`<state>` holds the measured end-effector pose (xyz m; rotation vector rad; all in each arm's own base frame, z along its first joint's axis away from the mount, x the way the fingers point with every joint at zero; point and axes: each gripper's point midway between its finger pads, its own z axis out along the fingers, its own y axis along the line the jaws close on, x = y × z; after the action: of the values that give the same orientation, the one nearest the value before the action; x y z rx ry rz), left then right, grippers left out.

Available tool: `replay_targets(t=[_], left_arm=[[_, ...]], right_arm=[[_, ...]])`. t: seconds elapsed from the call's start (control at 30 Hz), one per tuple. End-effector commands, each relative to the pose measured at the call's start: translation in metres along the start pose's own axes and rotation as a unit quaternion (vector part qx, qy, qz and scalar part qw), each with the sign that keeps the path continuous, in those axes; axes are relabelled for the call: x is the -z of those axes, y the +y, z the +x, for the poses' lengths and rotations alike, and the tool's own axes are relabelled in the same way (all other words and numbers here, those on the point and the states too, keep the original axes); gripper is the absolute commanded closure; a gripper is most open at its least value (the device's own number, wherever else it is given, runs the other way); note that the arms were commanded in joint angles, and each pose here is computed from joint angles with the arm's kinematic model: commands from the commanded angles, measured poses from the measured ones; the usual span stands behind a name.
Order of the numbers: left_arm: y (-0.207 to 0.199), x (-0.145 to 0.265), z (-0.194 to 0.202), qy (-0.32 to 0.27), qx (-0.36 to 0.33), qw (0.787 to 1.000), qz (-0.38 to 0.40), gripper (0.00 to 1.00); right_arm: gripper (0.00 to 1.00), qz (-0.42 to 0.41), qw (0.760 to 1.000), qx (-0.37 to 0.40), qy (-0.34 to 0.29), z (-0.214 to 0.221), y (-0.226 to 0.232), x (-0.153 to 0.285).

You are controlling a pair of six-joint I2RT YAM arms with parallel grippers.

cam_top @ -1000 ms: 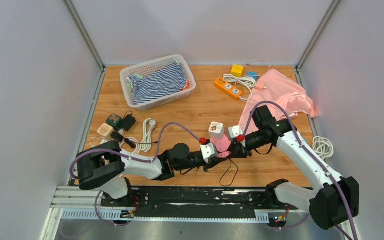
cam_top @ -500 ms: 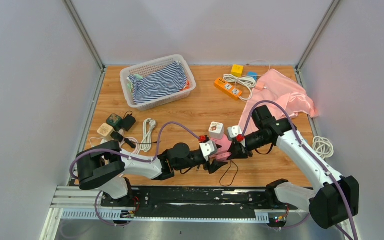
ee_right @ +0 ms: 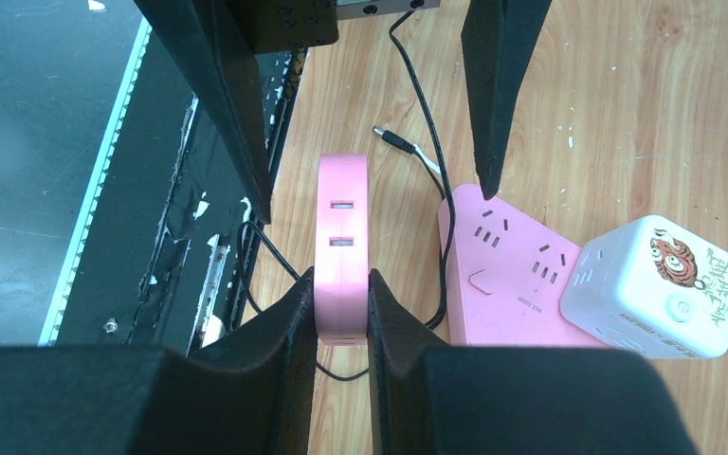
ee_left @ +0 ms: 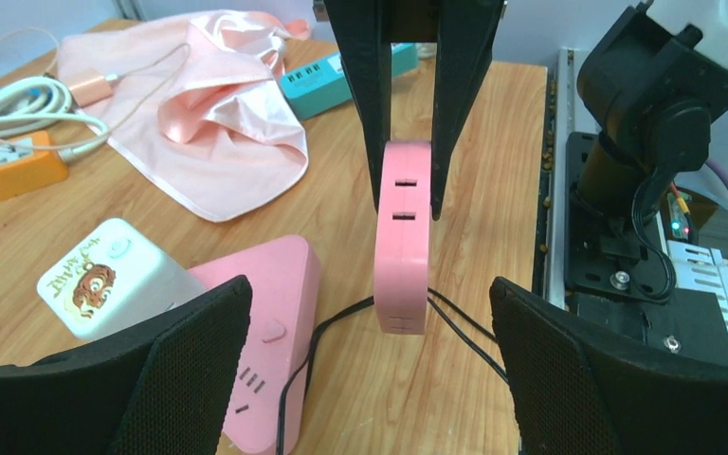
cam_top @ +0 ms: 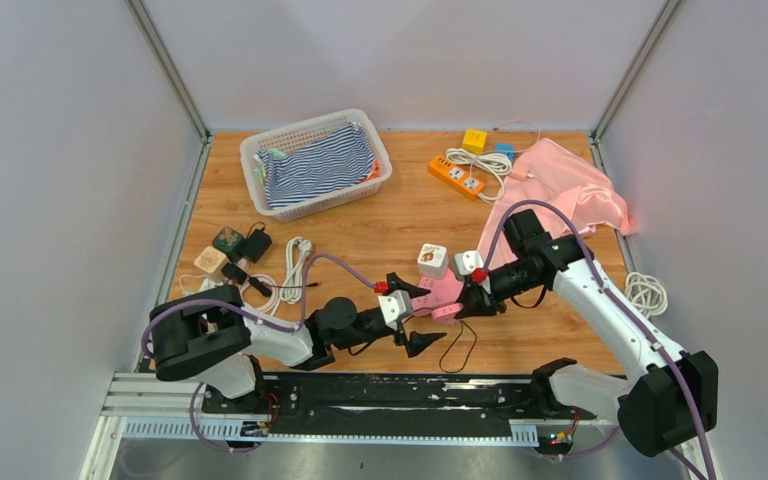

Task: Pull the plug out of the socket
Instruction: Place the plug at the center of the board.

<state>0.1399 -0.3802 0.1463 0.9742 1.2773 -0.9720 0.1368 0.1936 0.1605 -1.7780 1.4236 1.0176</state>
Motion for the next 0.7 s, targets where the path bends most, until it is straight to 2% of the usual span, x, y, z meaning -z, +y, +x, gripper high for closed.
replay_targets(t=[0.0, 0.67], left_arm=[[0.006, 0.000, -0.027, -0.048, -0.003, 0.999, -0.016, 0.02], [0.022, 0.005, -0.025, -0.044, 0.012, 0.997, -0.066, 0.00]], right_arm=[[1.00, 0.007, 1.000, 0.001, 0.002, -0.004, -0.003, 0.007], [1.00, 0.133, 0.990, -0.032, 0.037, 0.004, -0.051, 0.036]])
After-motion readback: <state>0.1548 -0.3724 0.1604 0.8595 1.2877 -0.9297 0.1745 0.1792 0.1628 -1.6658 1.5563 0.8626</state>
